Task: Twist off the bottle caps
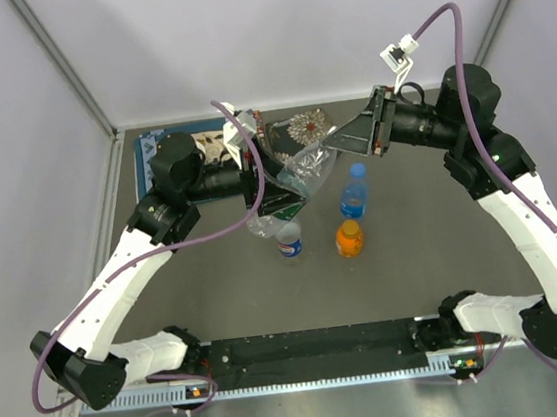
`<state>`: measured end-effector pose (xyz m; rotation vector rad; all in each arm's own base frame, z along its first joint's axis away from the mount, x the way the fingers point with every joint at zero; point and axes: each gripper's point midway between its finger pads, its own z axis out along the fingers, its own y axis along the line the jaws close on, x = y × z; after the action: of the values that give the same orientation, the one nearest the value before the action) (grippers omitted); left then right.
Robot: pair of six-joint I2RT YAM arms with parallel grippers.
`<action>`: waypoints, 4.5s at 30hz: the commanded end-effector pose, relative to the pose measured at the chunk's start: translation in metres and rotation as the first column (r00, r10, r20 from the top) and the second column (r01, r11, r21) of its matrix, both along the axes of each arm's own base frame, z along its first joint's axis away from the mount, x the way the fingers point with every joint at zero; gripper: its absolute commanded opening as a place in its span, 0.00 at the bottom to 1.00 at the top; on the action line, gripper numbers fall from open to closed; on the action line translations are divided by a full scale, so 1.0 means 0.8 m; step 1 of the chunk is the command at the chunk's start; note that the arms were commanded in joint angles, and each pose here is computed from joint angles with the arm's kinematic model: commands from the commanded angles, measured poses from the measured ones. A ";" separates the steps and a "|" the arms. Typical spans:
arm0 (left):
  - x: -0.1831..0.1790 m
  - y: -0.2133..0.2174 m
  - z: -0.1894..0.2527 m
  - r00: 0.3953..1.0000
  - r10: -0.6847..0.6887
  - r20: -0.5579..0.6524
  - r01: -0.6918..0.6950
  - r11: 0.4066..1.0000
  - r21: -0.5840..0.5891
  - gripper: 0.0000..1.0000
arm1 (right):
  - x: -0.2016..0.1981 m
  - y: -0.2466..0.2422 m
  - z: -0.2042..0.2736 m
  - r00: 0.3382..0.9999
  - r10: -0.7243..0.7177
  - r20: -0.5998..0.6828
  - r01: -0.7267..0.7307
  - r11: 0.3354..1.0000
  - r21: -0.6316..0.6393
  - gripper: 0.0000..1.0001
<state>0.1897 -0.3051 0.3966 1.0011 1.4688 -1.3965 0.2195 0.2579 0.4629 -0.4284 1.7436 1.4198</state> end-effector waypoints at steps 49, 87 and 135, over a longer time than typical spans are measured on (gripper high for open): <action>0.044 -0.001 0.000 0.713 0.593 0.375 -0.624 0.780 -0.047 0.36 | 0.050 -0.014 0.034 0.932 -0.360 0.029 0.359 0.933 0.028 0.66; -0.101 -0.012 0.053 0.967 -0.147 0.208 0.180 0.972 -0.151 0.37 | -0.078 0.007 0.038 0.873 0.183 0.453 -0.170 0.983 -0.068 0.00; -0.082 -0.004 0.036 0.967 -0.180 0.183 0.201 0.974 -0.107 0.40 | -0.129 -0.002 0.027 0.720 0.366 0.590 -0.349 0.925 -0.148 0.55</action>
<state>0.1137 -0.3108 0.4005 1.2330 1.2428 -1.5902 0.1180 0.2581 0.4819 -1.1849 1.1538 1.3119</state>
